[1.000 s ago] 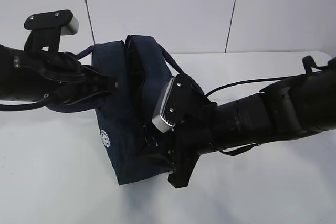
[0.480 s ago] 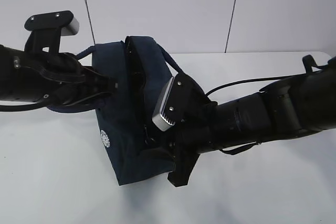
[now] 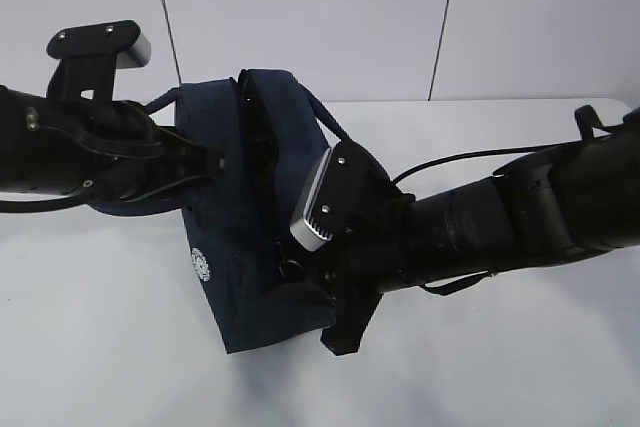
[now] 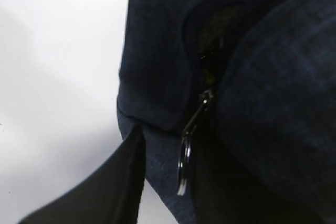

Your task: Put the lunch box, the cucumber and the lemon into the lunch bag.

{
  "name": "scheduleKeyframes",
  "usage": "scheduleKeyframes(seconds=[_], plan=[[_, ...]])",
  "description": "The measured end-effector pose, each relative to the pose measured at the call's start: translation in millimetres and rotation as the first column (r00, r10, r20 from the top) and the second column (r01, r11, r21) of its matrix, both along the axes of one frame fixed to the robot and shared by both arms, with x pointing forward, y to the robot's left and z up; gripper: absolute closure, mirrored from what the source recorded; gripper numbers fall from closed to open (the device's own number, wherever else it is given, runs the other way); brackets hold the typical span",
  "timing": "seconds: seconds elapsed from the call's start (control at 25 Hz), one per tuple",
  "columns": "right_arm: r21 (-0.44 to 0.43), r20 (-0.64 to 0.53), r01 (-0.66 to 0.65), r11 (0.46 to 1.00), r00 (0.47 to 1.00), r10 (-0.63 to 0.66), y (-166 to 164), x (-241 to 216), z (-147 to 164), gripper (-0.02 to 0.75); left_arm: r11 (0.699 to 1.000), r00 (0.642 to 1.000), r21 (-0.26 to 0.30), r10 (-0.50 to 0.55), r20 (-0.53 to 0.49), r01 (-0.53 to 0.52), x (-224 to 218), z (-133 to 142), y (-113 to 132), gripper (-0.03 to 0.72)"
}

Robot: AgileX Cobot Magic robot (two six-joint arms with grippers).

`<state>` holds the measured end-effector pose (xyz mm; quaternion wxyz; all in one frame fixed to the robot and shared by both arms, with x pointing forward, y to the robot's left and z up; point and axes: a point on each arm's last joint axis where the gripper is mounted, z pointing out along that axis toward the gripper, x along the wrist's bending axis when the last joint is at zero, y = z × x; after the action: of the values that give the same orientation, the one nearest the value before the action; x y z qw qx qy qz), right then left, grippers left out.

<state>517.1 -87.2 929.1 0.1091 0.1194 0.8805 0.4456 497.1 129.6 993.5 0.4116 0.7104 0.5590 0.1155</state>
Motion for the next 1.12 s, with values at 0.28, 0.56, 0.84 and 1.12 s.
scheduleKeyframes(seconds=[0.28,0.56,0.84,1.12], plan=[[-0.003,0.003,0.004,1.000,1.000,-0.004,-0.1,0.8,0.3,0.528,1.000,1.000,0.000,0.000,0.000,0.000,0.0,0.0,0.0,0.687],[-0.004,-0.024,0.006,1.000,1.000,-0.006,3.4,5.6,-8.4,0.528,1.000,1.000,0.000,-0.001,-0.002,0.001,-0.1,-0.1,0.0,0.687],[-0.001,-0.028,0.005,1.000,1.000,-0.005,3.8,5.9,-9.1,0.529,1.000,1.000,0.000,-0.001,-0.002,0.001,-0.1,-0.1,0.0,0.687],[0.008,-0.019,0.005,1.000,1.000,-0.005,5.5,8.4,-6.2,0.529,1.000,1.000,0.000,-0.001,-0.002,0.001,-0.1,-0.1,0.0,0.687]])
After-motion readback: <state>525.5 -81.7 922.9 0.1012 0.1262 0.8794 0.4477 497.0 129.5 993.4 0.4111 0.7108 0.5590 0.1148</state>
